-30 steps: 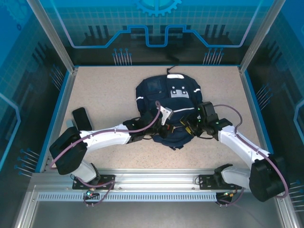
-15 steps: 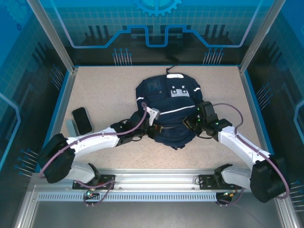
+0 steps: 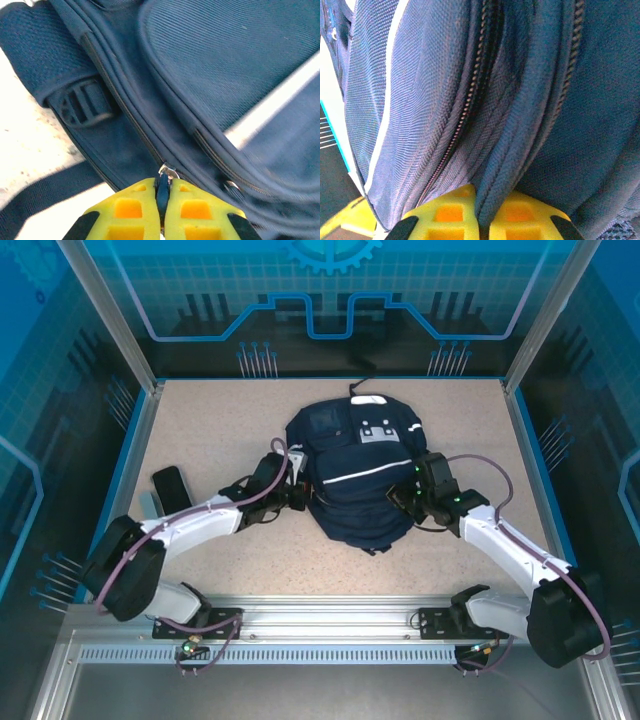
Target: Pack books, pencil case, and school supplies into a backpack
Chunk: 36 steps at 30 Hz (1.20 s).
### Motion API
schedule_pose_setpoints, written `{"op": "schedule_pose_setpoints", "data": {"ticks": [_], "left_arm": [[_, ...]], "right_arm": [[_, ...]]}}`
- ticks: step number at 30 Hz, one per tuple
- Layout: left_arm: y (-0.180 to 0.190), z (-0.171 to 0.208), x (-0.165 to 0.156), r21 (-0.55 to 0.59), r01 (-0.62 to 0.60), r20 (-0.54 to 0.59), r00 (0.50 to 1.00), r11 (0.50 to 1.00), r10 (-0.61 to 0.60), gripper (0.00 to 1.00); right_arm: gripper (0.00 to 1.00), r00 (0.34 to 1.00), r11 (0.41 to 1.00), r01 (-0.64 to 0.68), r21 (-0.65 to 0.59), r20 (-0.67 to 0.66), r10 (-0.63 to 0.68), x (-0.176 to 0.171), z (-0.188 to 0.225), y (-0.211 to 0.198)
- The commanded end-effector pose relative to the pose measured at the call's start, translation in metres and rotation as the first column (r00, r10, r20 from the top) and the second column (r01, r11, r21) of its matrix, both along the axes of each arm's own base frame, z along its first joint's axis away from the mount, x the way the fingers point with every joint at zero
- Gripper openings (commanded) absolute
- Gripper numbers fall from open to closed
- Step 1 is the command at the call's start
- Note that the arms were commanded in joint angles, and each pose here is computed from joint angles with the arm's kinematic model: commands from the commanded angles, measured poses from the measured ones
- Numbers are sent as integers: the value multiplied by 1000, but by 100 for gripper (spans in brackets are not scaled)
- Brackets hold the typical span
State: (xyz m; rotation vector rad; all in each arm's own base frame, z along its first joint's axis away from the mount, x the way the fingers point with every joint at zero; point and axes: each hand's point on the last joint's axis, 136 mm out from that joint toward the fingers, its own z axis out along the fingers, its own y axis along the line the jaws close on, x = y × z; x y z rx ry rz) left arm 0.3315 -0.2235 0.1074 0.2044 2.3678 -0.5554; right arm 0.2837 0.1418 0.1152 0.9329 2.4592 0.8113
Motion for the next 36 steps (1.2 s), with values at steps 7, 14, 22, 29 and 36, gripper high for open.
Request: {"op": "schedule_pose_setpoints", "data": {"ticks": [7, 14, 22, 29, 36], "left_arm": [[20, 20, 45, 27, -97, 46, 994, 995, 96, 20], [69, 19, 22, 60, -273, -59, 959, 960, 276, 71], [169, 22, -13, 164, -550, -159, 805, 819, 572, 89], [246, 5, -53, 266, -741, -201, 583, 617, 787, 99], [275, -25, -50, 305, -820, -216, 435, 483, 874, 99]], "right_arm": [[10, 999, 999, -46, -12, 18, 47, 12, 0, 13], [13, 983, 982, -182, 52, 48, 179, 32, 6, 68], [36, 954, 953, -299, 51, 45, 297, 59, -4, 119], [73, 931, 934, -358, 2, 69, 357, 54, 2, 119], [80, 901, 905, -423, -39, 93, 424, 42, 12, 118]]}}
